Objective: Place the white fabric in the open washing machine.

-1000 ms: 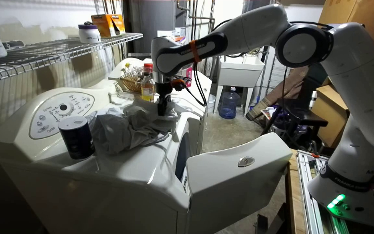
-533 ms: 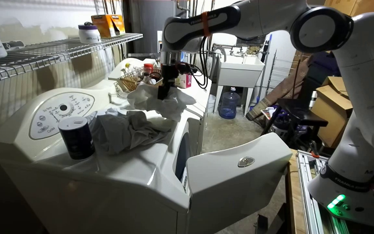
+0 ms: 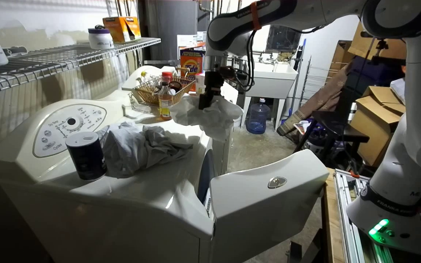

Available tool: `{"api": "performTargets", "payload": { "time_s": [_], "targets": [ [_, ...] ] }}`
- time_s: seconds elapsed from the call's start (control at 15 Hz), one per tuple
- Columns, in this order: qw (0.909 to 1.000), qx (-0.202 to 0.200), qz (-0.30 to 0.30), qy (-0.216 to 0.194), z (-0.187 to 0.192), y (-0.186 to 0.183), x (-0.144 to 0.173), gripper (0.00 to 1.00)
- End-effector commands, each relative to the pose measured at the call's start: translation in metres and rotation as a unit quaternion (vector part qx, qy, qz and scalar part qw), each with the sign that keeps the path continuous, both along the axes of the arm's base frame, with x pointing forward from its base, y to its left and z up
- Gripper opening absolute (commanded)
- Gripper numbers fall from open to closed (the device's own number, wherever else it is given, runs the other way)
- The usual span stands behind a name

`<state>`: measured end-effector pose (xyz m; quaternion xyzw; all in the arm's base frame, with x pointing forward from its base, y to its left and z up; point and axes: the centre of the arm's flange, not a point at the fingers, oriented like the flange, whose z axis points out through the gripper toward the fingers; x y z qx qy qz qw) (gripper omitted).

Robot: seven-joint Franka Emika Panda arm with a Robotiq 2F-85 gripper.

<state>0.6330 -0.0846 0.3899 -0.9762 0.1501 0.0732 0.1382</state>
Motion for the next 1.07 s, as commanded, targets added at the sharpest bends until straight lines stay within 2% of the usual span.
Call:
{"api": "performTargets", "payload": {
  "time_s": [0.0,0.13,0.33,0.47,0.53,0.73,1.0],
  "targets": [
    [0.9968,-0.013,-0.066,0.043,-0.003,-0.015,-0.073,0.00],
    [0.9948,-0.018,-0.078,0.063,-0.021,-0.027,-0.093,0.00],
    [0.9963,-0.019,-0.046,0.070,-0.067,-0.040,-0.113,0.00],
    [0.9948,-0.074,-0.041,0.057,-0.106,-0.055,-0.117,0.00],
    [0.9955,-0.040,-0.050,0.071,-0.076,-0.049,-0.102,0.00],
    [0.9946,-0.064,-0.043,0.069,-0.107,-0.055,-0.112,0.00],
    [0.9954,-0.064,-0.028,0.065,-0.106,-0.056,-0.107,0.00]
  ]
}}
